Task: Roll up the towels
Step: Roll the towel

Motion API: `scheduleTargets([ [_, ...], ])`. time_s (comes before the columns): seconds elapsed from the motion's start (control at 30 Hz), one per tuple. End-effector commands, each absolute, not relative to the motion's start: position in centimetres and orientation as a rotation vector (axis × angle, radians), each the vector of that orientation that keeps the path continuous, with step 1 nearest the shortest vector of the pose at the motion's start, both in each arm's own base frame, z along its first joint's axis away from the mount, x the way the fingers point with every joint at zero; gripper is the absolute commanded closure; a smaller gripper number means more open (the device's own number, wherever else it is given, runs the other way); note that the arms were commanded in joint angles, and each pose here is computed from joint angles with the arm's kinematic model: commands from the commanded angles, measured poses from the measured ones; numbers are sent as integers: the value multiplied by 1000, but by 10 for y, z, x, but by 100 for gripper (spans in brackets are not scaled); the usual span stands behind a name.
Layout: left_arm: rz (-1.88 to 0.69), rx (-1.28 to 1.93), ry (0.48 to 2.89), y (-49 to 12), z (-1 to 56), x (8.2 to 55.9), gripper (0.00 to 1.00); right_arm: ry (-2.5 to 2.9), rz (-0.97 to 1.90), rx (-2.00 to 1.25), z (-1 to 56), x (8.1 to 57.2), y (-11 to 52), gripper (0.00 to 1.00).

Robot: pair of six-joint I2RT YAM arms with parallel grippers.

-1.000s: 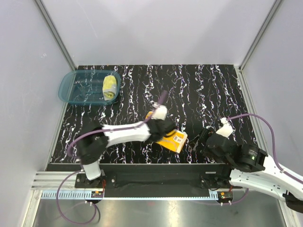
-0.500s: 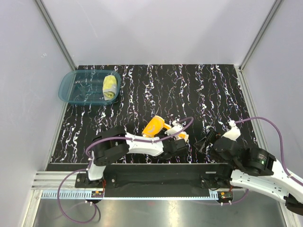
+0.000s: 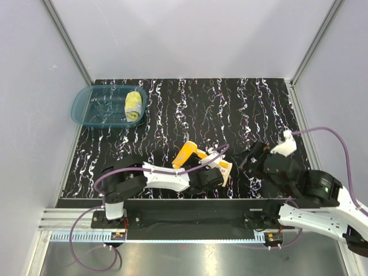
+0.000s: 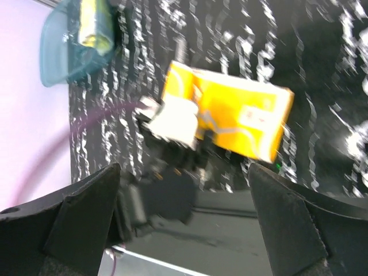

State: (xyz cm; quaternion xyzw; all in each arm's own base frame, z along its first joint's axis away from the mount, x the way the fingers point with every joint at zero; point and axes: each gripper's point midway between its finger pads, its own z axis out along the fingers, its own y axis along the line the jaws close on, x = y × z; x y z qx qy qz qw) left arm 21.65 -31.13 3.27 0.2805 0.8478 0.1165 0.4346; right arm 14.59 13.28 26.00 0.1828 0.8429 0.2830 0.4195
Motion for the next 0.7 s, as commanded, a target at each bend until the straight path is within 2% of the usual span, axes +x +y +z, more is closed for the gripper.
scheduleTargets([
  [0.0, 118, 653, 2098, -331, 58, 211, 21, 2025, 663, 416, 296, 172, 153, 0],
  [0.07, 62, 616, 2082, -332, 80, 211, 16, 2035, 643, 418, 299, 177, 158, 1],
  [0.13, -12, 580, 2070, -331, 111, 208, 1, 2031, 646, 431, 300, 181, 159, 2],
  [0.33, -338, 386, 1981, -302, 227, 195, 1, 2052, 666, 477, 285, 185, 156, 4],
  [0.43, -447, 295, 2016, -266, 214, 207, 1, 2069, 668, 475, 277, 184, 158, 5],
  [0.5, -507, 176, 2027, -245, 204, 235, 1, 2078, 678, 472, 273, 184, 162, 5],
  [0.57, -669, 215, 2095, -246, 171, 226, 1, 2091, 677, 468, 268, 184, 164, 6],
  [0.6, -749, 160, 2038, -242, 178, 243, 1, 2092, 682, 468, 268, 184, 165, 6],
  [0.67, -981, 218, 2030, -259, 166, 231, 1, 2105, 684, 460, 264, 183, 168, 6],
])
